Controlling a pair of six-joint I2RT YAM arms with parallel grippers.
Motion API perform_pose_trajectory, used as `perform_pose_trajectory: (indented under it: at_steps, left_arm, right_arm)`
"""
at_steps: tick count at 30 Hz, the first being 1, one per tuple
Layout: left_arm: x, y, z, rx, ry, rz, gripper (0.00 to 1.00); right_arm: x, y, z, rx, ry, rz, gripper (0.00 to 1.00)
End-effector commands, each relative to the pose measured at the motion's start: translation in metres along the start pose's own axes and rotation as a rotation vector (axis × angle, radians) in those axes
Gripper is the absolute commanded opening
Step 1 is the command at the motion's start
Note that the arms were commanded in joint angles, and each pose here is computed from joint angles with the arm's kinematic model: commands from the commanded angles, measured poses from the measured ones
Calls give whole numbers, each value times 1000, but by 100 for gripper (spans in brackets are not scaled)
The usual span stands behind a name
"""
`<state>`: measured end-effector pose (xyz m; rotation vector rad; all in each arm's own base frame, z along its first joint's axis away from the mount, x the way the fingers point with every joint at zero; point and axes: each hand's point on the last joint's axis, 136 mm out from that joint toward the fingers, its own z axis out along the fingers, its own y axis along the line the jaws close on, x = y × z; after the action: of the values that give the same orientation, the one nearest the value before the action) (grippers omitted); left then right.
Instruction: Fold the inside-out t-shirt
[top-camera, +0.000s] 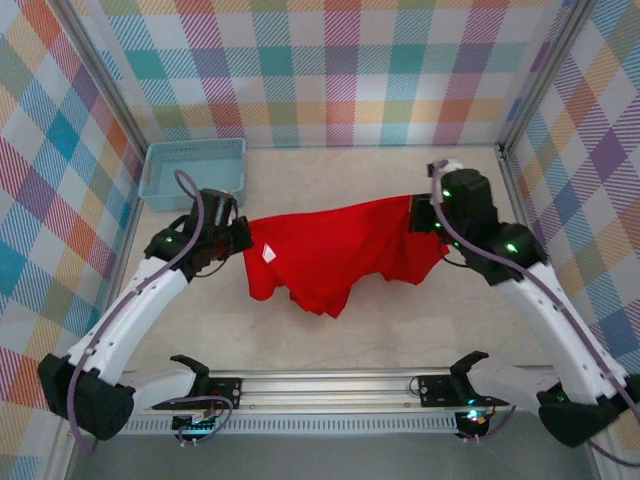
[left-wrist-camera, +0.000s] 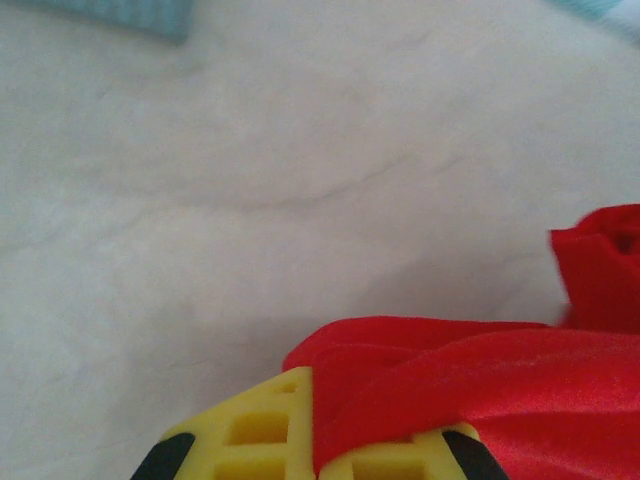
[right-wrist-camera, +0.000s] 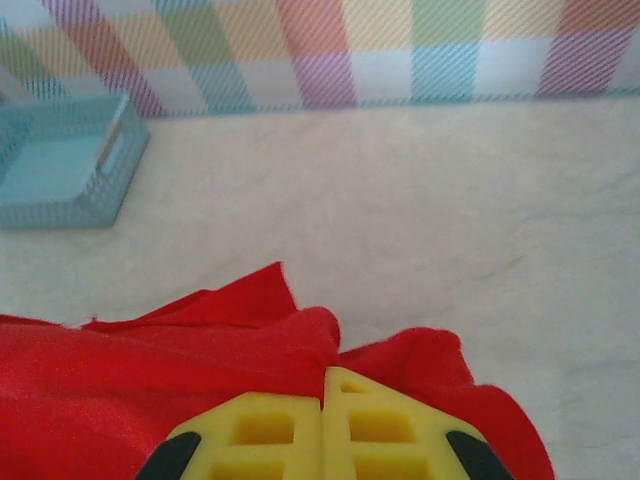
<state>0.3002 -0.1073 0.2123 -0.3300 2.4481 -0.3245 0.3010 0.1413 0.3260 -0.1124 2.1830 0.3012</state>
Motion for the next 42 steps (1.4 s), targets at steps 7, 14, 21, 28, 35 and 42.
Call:
perform_pose_trajectory:
  at_steps: [7,14,21,28,35,42]
  left_arm:
    - [58,71,27,-289,140,-29,0]
    - [79,91,29,-331,151,-31,0]
    - [76,87,31,-314,144,-26,0]
    - [75,86,33,-309,138,-33,0]
    - [74,86,33,-308,132,-33,0]
    - [61,57,21,-142,87,-30,0]
  right_arm:
    - [78,-6,94,85,349,26,78]
    - [148,-59,83,69,433,249,86]
    - [195,-63,102,18,535,386,76]
    - [232,-73,123,72,626,425,69]
    - [222,-71,133,60,624,396,41]
    - [129,-95,91,226,384,214,0]
